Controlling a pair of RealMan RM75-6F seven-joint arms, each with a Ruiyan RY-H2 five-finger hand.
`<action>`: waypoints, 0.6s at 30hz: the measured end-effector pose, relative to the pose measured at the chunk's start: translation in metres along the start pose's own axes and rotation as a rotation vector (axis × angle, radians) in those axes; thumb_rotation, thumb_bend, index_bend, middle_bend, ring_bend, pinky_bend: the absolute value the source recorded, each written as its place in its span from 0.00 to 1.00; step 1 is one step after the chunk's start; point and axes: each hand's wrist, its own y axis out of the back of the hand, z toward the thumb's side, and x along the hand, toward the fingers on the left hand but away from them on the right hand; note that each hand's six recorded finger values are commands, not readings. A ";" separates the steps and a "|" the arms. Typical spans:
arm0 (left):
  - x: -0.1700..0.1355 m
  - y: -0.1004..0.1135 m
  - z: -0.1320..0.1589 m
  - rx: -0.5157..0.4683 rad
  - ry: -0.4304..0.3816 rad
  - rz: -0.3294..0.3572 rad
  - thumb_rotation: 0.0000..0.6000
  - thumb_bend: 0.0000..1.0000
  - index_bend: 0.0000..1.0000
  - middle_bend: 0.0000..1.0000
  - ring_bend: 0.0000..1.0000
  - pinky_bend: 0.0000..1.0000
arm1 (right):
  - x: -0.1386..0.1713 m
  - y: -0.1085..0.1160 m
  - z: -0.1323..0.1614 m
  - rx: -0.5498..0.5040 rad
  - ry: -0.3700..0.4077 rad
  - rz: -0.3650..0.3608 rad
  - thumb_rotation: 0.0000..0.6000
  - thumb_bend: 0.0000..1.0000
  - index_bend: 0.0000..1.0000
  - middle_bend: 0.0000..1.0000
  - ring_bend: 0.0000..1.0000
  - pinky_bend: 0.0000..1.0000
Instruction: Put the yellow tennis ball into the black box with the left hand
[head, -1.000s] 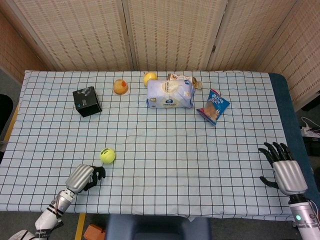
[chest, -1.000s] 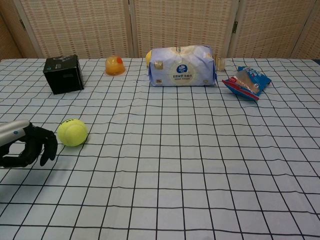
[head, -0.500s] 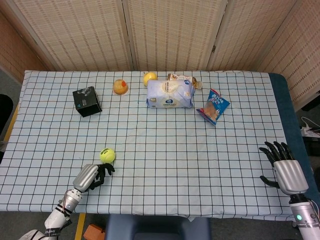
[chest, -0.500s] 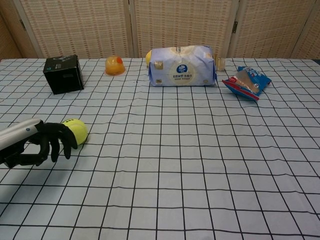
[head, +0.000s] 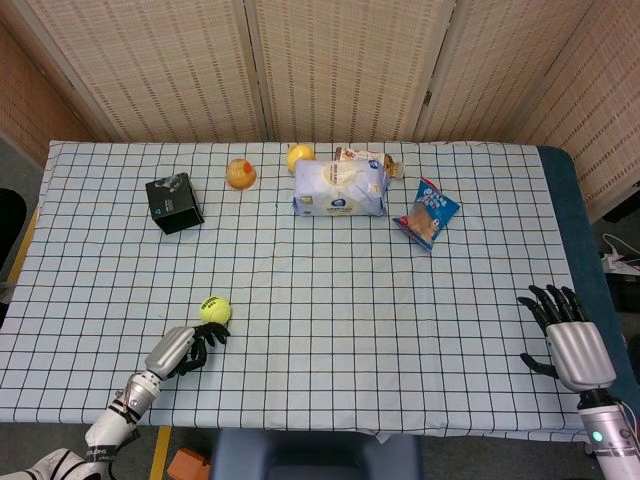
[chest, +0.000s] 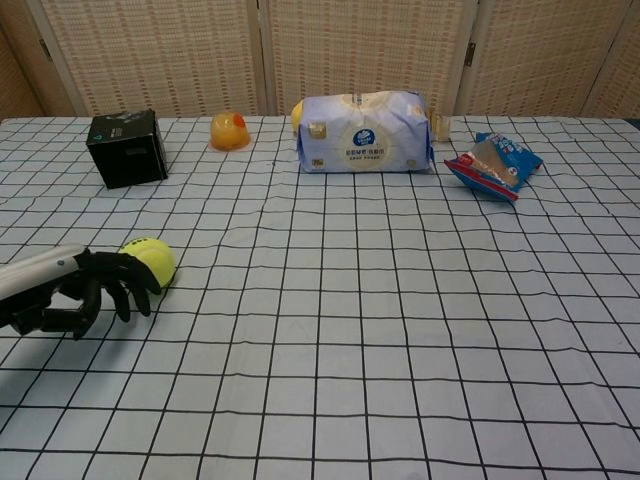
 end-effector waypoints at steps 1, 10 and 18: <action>0.001 0.001 0.001 0.001 -0.003 0.000 1.00 0.94 0.32 0.37 0.40 0.63 | 0.000 0.000 0.000 0.001 -0.001 0.001 1.00 0.06 0.19 0.08 0.02 0.00; 0.010 0.001 0.005 0.017 -0.006 -0.013 1.00 0.94 0.30 0.35 0.38 0.62 | -0.003 0.001 0.003 -0.007 0.001 0.003 1.00 0.06 0.19 0.08 0.02 0.00; 0.016 -0.003 -0.002 0.062 0.031 -0.008 1.00 0.94 0.28 0.34 0.34 0.57 | -0.001 -0.001 0.000 0.001 -0.002 0.009 1.00 0.06 0.19 0.08 0.02 0.00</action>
